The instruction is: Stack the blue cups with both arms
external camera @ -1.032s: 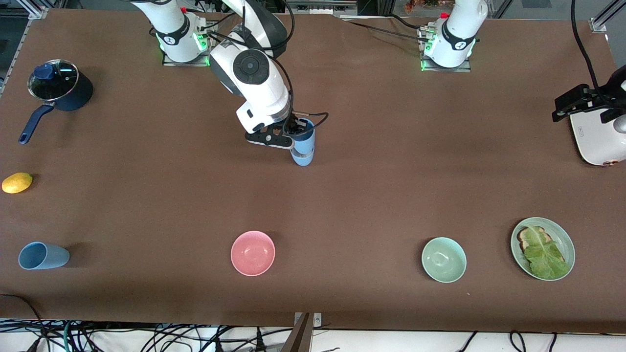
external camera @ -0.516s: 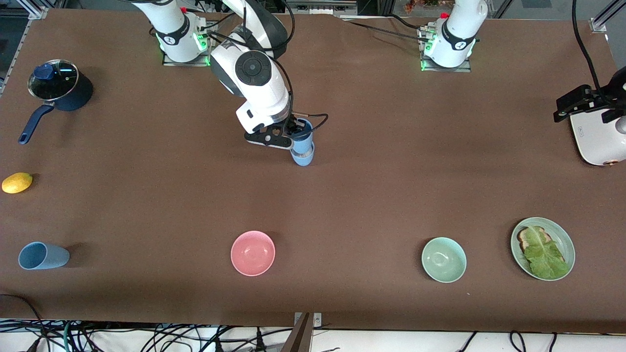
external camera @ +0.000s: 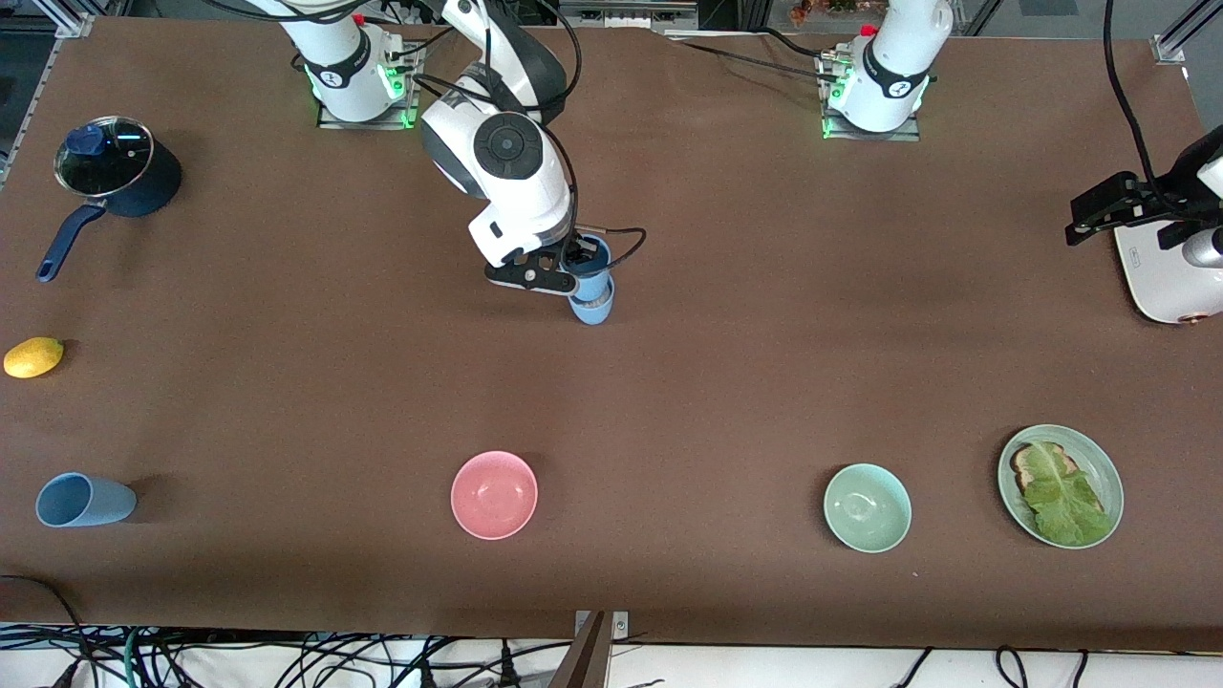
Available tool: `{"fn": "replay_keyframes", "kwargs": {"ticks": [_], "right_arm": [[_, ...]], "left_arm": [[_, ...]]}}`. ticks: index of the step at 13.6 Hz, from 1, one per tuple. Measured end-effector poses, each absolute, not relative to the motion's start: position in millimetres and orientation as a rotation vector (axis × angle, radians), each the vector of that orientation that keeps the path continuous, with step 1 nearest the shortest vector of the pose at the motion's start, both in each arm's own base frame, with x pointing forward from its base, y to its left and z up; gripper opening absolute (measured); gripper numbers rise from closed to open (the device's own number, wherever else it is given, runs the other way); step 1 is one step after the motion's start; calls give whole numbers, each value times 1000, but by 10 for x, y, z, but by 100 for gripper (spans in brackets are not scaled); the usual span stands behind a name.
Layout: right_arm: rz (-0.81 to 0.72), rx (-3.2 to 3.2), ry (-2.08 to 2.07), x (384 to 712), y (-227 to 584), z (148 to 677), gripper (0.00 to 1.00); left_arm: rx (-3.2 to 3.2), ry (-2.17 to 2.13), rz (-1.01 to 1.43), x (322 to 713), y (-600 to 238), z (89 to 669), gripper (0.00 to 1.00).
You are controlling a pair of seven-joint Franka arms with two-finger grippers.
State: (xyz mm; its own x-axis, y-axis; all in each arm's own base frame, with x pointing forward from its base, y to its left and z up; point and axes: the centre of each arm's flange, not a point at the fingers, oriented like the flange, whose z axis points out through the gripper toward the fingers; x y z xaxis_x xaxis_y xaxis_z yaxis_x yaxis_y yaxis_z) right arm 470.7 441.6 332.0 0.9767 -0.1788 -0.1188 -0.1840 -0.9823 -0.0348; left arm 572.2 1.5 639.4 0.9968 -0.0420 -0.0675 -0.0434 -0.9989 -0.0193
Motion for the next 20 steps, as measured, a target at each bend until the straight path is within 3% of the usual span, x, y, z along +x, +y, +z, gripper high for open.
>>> {"fn": "replay_keyframes", "kwargs": {"ticks": [2, 3, 11, 16, 20], "right_arm": [[183, -3080, 281, 4704, 4420, 3296, 5], [183, -3079, 281, 4705, 4420, 3297, 11], [137, -3060, 287, 4793, 4435, 3483, 98], [67, -3121, 321, 5079, 4100, 4545, 100], [29, -3215, 102, 5531, 3071, 5196, 100]], "left_arm": [[-3118, 73, 108, 5722, -7, 6384, 100], [-3118, 76, 110, 5722, -20, 6377, 100], [-3118, 106, 102, 5731, -128, 6375, 100], [-3119, 122, 104, 5738, -185, 6362, 100], [-3118, 133, 106, 5744, -224, 6350, 100]]}}
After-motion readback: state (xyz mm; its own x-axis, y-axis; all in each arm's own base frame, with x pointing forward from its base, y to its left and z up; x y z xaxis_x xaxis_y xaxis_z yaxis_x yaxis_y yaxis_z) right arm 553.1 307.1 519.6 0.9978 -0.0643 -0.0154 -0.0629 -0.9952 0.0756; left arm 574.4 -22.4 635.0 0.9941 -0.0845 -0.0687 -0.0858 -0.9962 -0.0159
